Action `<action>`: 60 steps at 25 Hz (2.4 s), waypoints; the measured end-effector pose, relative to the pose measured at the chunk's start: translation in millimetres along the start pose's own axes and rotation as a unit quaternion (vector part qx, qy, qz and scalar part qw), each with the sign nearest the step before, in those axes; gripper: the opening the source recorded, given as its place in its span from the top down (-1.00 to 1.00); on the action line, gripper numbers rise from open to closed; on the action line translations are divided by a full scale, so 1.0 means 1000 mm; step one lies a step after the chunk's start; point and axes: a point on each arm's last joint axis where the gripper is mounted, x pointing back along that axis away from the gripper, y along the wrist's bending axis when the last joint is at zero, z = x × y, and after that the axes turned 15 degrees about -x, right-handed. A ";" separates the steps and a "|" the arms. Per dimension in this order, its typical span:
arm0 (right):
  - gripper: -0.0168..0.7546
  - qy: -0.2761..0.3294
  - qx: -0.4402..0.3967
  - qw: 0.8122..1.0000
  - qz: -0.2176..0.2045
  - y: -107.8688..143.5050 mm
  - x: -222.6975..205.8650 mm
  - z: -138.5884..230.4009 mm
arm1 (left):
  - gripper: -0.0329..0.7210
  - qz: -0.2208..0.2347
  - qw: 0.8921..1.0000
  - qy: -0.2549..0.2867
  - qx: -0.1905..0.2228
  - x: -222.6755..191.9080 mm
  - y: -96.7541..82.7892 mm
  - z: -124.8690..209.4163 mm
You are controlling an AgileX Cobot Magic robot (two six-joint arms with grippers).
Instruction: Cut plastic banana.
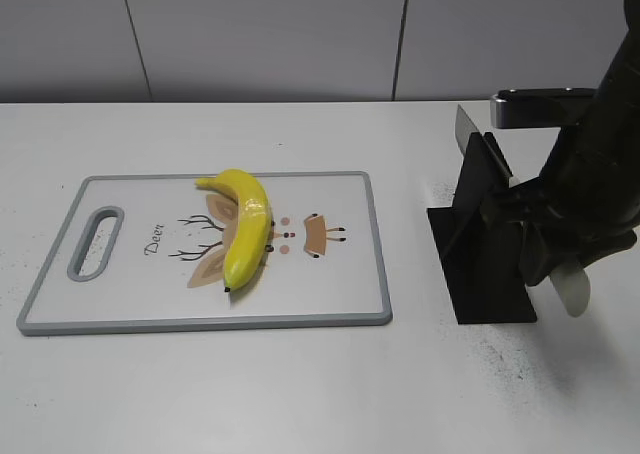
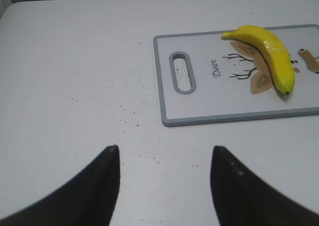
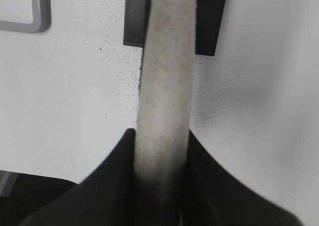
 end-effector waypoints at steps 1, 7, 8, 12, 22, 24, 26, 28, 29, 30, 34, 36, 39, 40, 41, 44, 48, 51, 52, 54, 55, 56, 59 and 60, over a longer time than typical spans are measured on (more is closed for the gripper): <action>0.50 0.000 0.000 1.000 0.000 0.000 0.000 0.000 | -0.55 0.000 1.000 0.000 0.000 0.000 0.000 0.000; 0.50 -0.030 -0.010 0.999 -0.018 -0.001 0.020 0.005 | -0.55 0.000 1.000 0.000 0.000 0.000 0.000 0.000; 0.50 -0.042 -0.012 0.999 -0.023 -0.001 0.027 0.006 | -0.55 0.000 1.000 0.000 0.000 0.000 0.000 0.000; 0.52 -0.103 -0.009 0.994 -0.034 -0.002 0.056 0.005 | -0.55 0.000 1.000 0.000 0.000 0.000 0.000 0.000; 0.52 -0.187 -0.003 0.979 -0.084 0.005 0.111 0.004 | -0.55 0.000 1.000 0.000 0.000 0.000 0.000 0.000; 0.52 -0.197 -0.002 0.976 -0.091 0.006 0.119 0.004 | -0.55 0.000 1.000 0.000 0.000 0.000 0.000 0.000; 0.52 -0.205 -0.001 0.974 -0.096 0.008 0.125 0.003 | -0.55 0.000 1.000 0.000 0.000 0.000 0.000 0.000; 0.52 -0.211 0.003 0.972 -0.100 0.009 0.130 0.002 | -0.55 0.000 1.000 0.001 0.000 0.000 0.000 0.000; 0.52 -0.215 0.006 0.971 -0.101 0.010 0.133 0.001 | -0.55 0.000 1.000 0.000 0.000 0.000 0.000 0.000; 0.52 -0.220 0.010 0.970 -0.103 0.011 0.137 0.001 | -0.55 0.000 1.000 -0.001 0.000 0.000 0.000 0.000; 0.52 -0.257 0.044 0.961 -0.097 0.012 0.155 -0.004 | -0.55 -0.012 1.000 -0.025 -0.001 0.004 0.003 -0.008; 0.53 -0.284 0.055 0.953 -0.087 0.012 0.167 -0.007 | -0.55 -0.021 0.999 -0.046 -0.002 0.008 0.006 -0.016; 0.53 -0.317 0.074 0.942 -0.086 0.014 0.186 -0.010 | -0.55 -0.026 0.998 -0.058 0.001 0.008 0.013 -0.034; 0.53 -0.325 0.086 0.938 -0.086 0.015 0.191 -0.012 | -0.55 -0.026 0.998 -0.059 0.002 0.006 0.015 -0.040; 0.53 -0.330 0.103 0.934 -0.086 0.018 0.194 -0.014 | -0.55 -0.024 0.998 -0.054 0.005 0.002 0.018 -0.048; 0.53 -0.335 0.167 0.925 -0.067 0.026 0.194 -0.025 | -0.55 -0.019 0.999 -0.037 0.006 -0.014 0.029 -0.071; 0.53 -0.323 0.254 0.911 -0.034 0.040 0.179 -0.049 | -0.55 0.001 1.000 -0.012 -0.015 -0.042 0.044 -0.106; 0.53 -0.298 0.306 0.904 -0.032 0.052 0.165 -0.065 | -0.55 0.025 0.999 -0.005 -0.030 -0.067 0.054 -0.134; 0.53 -0.287 0.322 0.901 -0.040 0.056 0.162 -0.069 | -0.55 0.036 0.999 -0.002 -0.035 -0.077 0.057 -0.143; 0.53 -0.253 0.350 0.900 -0.057 0.061 0.151 -0.079 | -0.55 0.058 0.997 0.002 -0.050 -0.093 0.062 -0.161; 0.53 -0.238 0.367 0.896 -0.071 0.064 0.147 -0.083 | -0.55 0.070 0.996 0.005 -0.057 -0.102 0.064 -0.170; 0.53 -0.224 0.385 0.892 -0.080 0.064 0.143 -0.088 | -0.55 0.083 0.994 0.006 -0.068 -0.111 0.067 -0.178; 0.53 -0.195 0.437 0.870 -0.122 0.061 0.132 -0.103 | -0.55 0.124 0.987 0.003 -0.107 -0.136 0.071 -0.201; 0.53 -0.191 0.455 0.859 -0.137 0.060 0.128 -0.107 | -0.55 0.142 0.982 0.004 -0.123 -0.146 0.072 -0.206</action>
